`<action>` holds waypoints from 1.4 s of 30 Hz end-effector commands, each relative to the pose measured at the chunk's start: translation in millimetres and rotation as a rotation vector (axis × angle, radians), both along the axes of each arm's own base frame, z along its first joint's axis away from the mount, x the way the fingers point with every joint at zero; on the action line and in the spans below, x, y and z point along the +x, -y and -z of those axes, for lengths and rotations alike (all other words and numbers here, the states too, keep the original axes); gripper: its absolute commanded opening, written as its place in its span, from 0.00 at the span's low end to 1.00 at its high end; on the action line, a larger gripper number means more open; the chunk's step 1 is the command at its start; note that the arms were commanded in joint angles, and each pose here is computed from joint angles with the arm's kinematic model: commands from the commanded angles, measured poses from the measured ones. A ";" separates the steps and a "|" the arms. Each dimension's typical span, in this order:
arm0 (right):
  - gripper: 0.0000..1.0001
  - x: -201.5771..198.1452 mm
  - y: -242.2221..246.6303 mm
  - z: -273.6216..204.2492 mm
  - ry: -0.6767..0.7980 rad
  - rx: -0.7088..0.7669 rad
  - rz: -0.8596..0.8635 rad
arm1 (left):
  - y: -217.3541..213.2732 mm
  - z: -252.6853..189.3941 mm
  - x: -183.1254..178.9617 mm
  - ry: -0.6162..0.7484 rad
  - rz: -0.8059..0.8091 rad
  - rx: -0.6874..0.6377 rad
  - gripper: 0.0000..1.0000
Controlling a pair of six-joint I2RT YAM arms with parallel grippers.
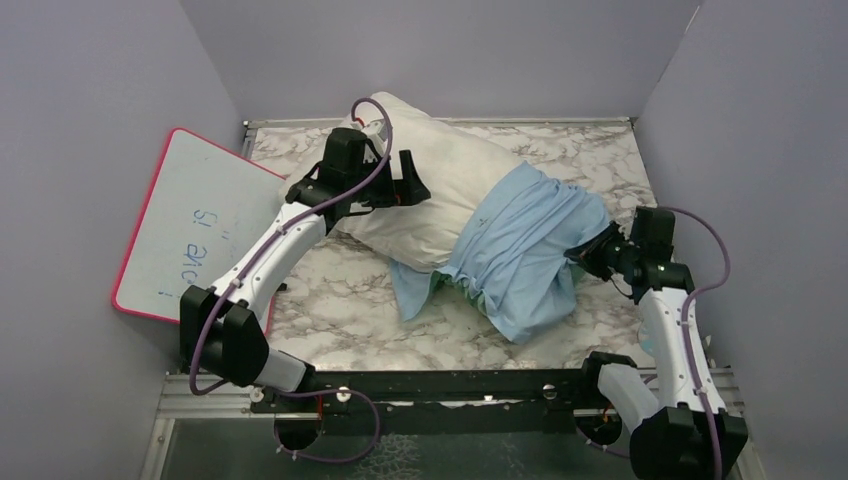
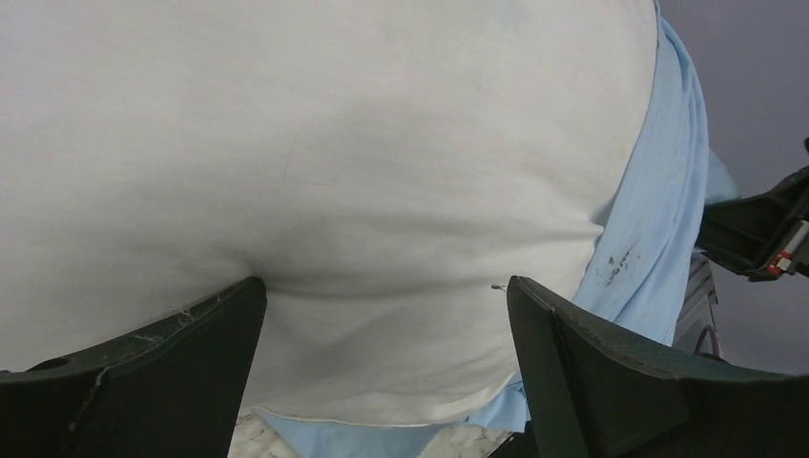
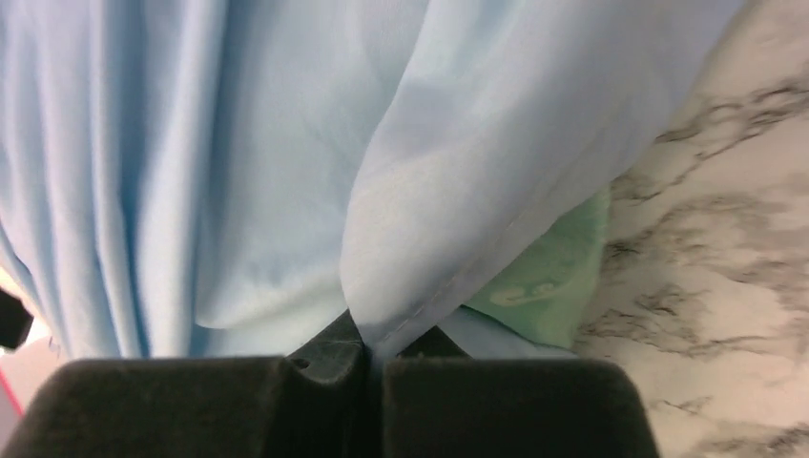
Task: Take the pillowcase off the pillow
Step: Remove the pillow from the pillowcase.
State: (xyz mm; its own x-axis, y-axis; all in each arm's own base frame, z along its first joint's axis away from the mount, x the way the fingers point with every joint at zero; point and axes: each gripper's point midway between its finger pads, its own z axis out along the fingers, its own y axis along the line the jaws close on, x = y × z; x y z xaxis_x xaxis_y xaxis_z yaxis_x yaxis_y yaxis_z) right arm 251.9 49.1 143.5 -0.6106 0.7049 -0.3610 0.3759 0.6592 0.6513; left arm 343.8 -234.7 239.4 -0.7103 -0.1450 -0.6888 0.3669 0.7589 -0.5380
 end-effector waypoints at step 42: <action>0.58 -12.3 -21.9 -38.0 0.123 -0.041 -0.165 | 23.6 -12.5 27.8 0.074 0.138 0.004 0.99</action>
